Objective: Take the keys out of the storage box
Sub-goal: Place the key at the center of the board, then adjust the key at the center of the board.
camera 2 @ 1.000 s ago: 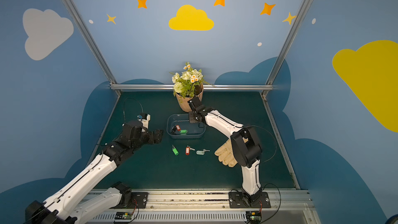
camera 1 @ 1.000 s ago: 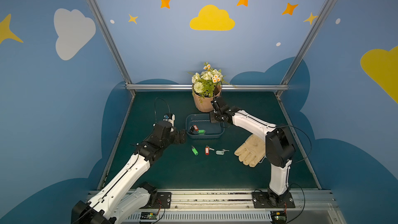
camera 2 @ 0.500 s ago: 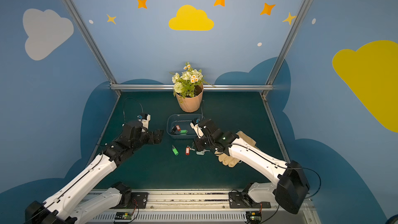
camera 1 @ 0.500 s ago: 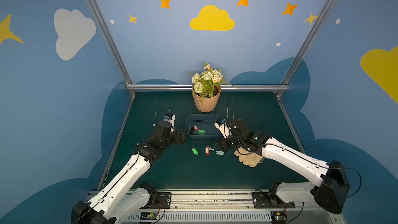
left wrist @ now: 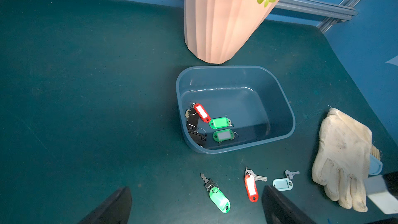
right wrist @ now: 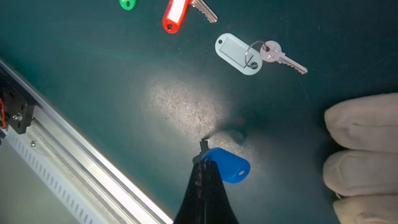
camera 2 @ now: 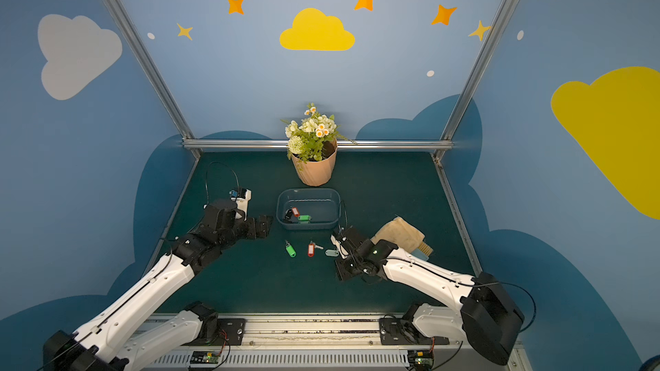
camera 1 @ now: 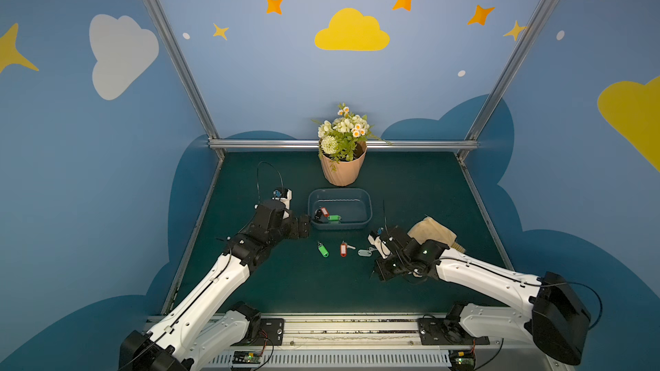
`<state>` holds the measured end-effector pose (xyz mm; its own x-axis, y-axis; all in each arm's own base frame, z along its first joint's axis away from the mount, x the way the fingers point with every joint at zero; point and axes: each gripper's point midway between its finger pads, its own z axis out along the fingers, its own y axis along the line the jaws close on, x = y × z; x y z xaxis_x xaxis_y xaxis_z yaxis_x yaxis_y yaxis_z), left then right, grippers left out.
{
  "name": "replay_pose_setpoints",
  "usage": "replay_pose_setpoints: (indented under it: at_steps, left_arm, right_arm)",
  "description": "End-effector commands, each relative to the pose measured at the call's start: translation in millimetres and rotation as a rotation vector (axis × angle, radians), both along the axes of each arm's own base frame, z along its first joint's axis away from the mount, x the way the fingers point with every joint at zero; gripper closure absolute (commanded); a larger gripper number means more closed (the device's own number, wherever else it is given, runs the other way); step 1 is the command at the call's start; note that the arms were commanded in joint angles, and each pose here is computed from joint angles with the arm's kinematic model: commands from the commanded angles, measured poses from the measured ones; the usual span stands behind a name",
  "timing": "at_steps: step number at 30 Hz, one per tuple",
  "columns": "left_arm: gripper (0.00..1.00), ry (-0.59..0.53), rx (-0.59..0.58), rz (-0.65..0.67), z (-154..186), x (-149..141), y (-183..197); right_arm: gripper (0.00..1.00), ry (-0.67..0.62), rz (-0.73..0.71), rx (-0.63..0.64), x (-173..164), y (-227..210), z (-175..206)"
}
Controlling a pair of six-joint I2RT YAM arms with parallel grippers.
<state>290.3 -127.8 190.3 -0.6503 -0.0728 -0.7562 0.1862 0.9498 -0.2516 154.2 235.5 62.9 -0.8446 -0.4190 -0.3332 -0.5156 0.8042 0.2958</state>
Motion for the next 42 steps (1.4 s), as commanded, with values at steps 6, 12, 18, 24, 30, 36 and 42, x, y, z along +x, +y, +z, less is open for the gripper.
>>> replay_pose_setpoints:
  at_steps: [6, 12, 18, 24, 30, 36, 42]
  left_arm:
    - [0.00, -0.018, -0.024, -0.007, 6, -3, -1]
    - [0.00, -0.014, -0.022, -0.009, 5, -2, -2]
    - [0.00, -0.014, -0.020, -0.008, 5, -3, -1]
    - [0.00, -0.019, -0.019, -0.004, 5, -4, 1]
    - [0.00, -0.011, -0.013, -0.008, 3, -3, 0]
    - [0.00, -0.014, -0.009, -0.003, 4, -3, 1]
    - [0.00, -0.022, -0.008, 0.005, 7, -4, 3]
  right_arm:
    - [1.00, 0.031, -0.033, -0.064, 15, 15, -20]
    - [1.00, 0.016, -0.057, -0.119, 27, 14, -26]
    - [0.81, 0.025, -0.081, -0.147, 37, 21, -33]
    - [0.56, -0.001, -0.116, -0.181, 45, 14, -29]
    - [0.68, 0.001, -0.169, -0.199, 59, 7, -32]
    - [0.78, 0.018, -0.167, -0.196, 71, 15, -39]
    - [0.83, 0.021, -0.173, -0.223, 81, 19, -48]
